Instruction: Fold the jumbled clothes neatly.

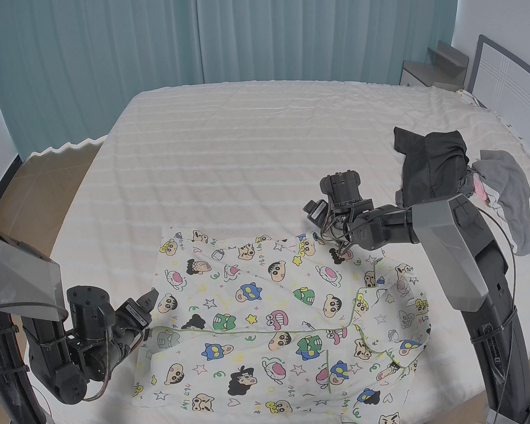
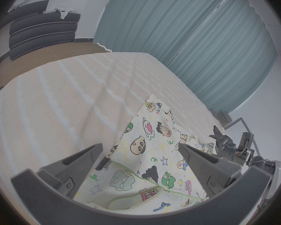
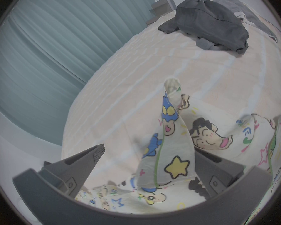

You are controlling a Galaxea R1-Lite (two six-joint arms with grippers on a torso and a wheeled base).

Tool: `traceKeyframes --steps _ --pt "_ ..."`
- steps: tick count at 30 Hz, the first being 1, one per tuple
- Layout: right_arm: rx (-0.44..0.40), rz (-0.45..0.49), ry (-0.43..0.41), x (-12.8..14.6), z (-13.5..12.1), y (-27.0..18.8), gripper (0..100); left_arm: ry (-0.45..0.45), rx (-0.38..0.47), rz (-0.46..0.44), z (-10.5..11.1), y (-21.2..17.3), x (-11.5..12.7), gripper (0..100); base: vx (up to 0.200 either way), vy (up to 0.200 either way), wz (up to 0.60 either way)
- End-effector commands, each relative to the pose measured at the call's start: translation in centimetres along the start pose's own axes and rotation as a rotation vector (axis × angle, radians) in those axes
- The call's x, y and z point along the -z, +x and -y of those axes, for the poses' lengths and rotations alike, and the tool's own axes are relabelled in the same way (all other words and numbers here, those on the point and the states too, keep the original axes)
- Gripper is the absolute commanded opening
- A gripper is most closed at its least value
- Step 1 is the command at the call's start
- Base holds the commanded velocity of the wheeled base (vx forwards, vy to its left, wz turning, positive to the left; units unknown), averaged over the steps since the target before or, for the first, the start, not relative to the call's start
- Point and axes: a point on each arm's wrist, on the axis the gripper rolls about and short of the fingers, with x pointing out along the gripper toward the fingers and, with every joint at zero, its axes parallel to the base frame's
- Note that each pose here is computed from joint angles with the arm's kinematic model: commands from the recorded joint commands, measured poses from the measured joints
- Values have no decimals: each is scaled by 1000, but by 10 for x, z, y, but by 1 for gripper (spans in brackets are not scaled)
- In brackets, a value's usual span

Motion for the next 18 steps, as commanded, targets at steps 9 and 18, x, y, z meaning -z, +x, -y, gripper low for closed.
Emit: traceKeyframes --steps 9,18 --pt "-43 62 77 -34 -12 -20 100 1 -6 -2 -1 1 1 100 0 0 0" --pt "10 39 63 -53 -16 -43 100 4 -12 -7 -2 1 2 100 0 0 0"
